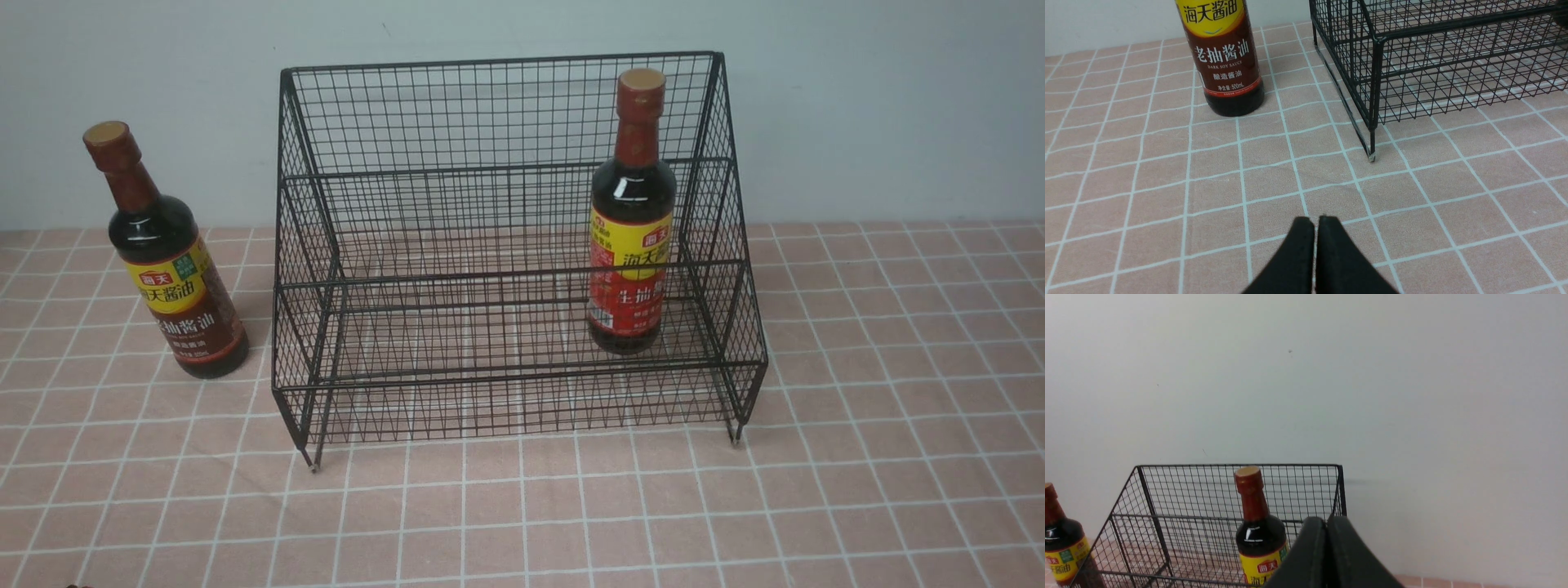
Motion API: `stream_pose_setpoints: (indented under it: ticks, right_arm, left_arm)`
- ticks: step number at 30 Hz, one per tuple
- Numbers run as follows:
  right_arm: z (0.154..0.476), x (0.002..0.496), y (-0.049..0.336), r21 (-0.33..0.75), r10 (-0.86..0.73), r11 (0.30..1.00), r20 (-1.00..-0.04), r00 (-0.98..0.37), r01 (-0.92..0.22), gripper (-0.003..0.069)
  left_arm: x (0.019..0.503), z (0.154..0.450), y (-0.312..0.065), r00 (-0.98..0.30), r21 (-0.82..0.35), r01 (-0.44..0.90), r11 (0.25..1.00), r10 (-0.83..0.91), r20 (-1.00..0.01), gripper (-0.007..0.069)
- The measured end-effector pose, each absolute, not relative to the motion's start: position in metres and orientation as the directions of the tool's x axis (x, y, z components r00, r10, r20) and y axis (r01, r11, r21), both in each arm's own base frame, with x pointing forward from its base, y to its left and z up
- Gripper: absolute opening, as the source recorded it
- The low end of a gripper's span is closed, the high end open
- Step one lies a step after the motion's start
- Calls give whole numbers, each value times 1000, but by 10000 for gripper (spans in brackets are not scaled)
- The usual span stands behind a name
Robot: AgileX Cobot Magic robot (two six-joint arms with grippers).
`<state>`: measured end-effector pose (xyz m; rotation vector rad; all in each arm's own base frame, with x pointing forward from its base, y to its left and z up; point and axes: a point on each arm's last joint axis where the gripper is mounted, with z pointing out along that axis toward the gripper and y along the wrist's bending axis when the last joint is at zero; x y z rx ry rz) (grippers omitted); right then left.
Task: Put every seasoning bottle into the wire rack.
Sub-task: Use the left arm to grab the condiment bottle closest to it
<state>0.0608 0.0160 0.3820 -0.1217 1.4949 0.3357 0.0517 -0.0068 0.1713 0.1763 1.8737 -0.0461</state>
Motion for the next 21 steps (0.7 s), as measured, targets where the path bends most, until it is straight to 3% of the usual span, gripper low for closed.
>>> stream_pose_setpoints:
  ticks: [13, 21]
  right_arm:
    - [321, 66, 26, 36, 123, 929, -968, 217, -368, -13]
    - [249, 53, 15, 20, 81, 968, -969, 234, -251, -13]
  left_arm:
    - [52, 171, -7, -295, 57, 145, 988, 99, -950, -7]
    - [52, 171, -7, -295, 57, 145, 988, 99, -950, -7]
